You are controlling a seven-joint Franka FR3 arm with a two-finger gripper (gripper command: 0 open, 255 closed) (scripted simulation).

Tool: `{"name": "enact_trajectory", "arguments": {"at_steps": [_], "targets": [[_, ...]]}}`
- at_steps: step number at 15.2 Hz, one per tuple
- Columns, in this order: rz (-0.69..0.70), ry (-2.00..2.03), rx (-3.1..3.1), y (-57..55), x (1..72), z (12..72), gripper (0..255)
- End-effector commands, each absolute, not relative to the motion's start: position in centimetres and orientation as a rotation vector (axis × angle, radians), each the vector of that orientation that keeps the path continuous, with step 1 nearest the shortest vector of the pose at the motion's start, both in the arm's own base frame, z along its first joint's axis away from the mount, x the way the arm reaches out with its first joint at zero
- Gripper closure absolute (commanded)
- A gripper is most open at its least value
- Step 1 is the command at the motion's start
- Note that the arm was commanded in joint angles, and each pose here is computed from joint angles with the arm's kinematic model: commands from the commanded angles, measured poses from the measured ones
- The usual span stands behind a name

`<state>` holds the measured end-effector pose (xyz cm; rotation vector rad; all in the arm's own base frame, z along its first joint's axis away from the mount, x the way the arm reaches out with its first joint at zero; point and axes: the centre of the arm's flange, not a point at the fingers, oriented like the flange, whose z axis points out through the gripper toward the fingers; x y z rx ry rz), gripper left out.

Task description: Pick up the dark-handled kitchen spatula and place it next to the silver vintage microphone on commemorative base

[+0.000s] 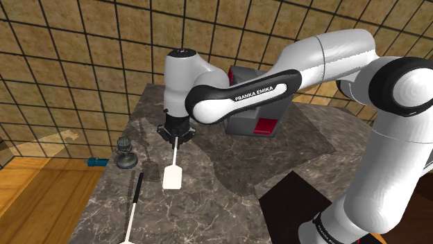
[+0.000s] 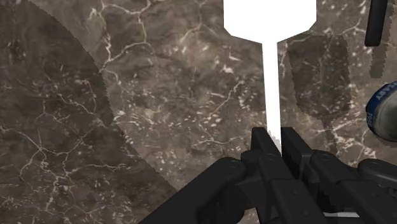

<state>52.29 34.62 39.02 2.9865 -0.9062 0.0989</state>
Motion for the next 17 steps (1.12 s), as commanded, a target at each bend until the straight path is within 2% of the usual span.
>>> {"name": "enact_trajectory", "arguments": {"at_steps": [1, 17], "targets": [[0.099, -0.906, 2.987, 34.6, 52.2, 38.0, 255], [0.099, -0.906, 2.987, 34.6, 52.2, 29.6, 255]]}}
